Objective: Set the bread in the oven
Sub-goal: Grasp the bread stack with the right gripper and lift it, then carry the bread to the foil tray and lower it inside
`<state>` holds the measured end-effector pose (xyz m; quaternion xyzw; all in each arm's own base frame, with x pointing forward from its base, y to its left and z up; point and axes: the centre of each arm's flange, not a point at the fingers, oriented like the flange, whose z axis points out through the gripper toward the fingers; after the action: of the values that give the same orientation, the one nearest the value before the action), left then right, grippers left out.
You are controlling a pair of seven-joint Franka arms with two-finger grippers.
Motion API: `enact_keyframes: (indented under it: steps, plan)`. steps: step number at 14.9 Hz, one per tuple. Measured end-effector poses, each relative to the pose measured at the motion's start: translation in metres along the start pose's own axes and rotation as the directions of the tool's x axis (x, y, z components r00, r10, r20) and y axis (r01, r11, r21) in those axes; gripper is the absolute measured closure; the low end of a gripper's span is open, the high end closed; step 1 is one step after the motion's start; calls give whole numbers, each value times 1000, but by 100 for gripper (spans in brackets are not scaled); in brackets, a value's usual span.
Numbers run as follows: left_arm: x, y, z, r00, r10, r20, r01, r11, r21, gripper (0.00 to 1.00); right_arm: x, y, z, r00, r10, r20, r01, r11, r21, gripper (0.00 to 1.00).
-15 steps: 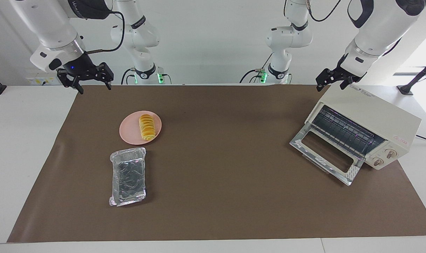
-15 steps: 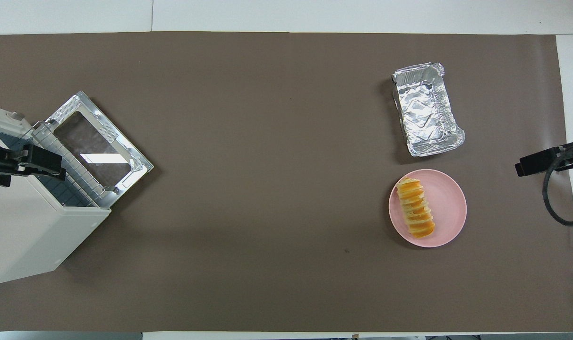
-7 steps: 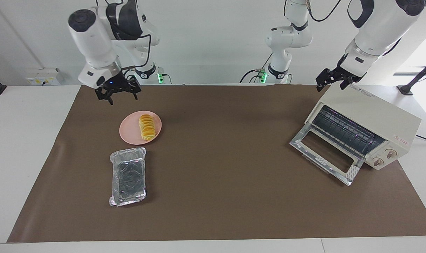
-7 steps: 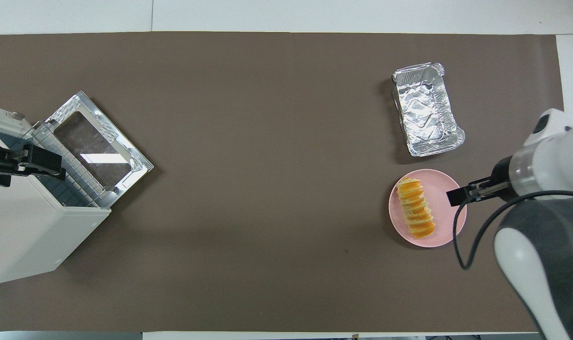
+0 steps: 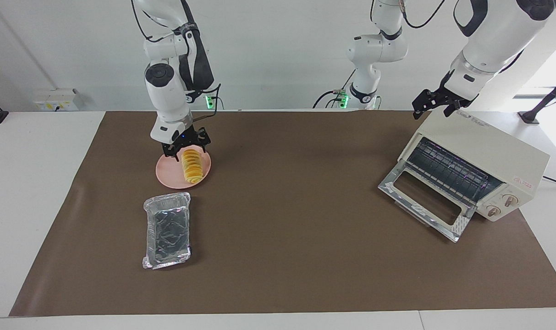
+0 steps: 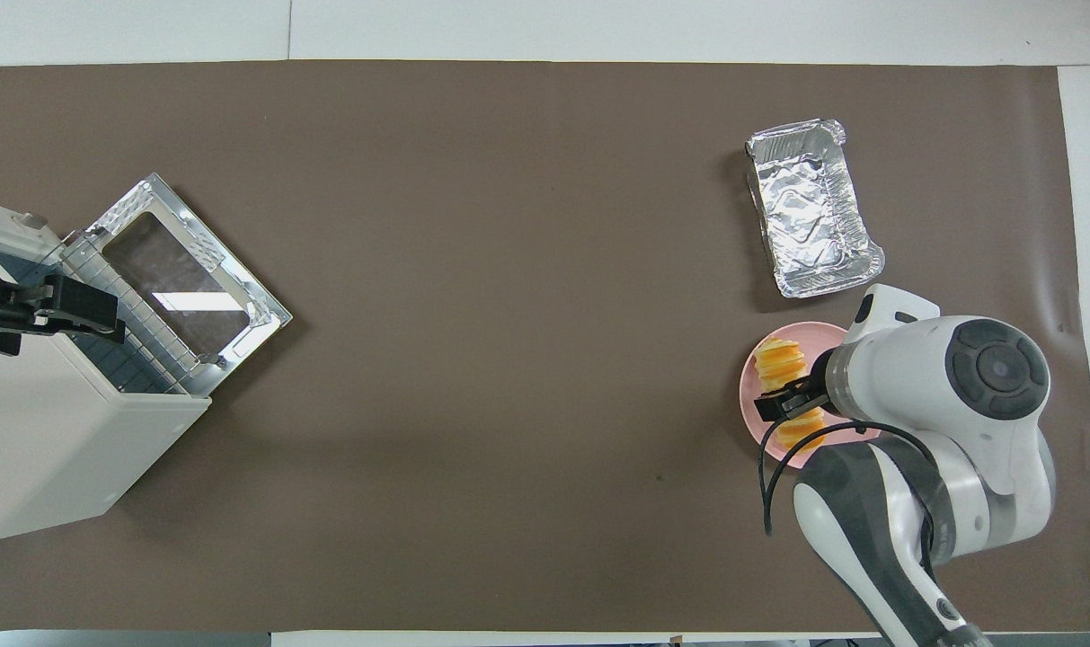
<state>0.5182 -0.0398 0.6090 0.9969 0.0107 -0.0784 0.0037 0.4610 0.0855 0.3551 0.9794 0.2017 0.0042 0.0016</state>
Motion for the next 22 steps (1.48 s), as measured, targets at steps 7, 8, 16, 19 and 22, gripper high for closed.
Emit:
enact_keyframes:
  steps: [7,8,16,19,22]
  plan:
    - [0,0,0,1000,0,0,0,1000,0,0,4,10,48,997,-62,-51,61,998,-10,4]
    - [0,0,0,1000,0,0,0,1000,0,0,3,13,49,996,-64,-54,64,998,-12,13]
    - [0,0,0,1000,0,0,0,1000,0,0,12,19,33,998,-56,-38,56,998,-6,83]
    - [0,0,0,1000,0,0,0,1000,0,0,42,40,-31,999,-33,19,33,999,13,88]
    - [0,0,0,1000,0,0,0,1000,0,0,76,67,-92,1000,-6,-16,6,1000,5,88]
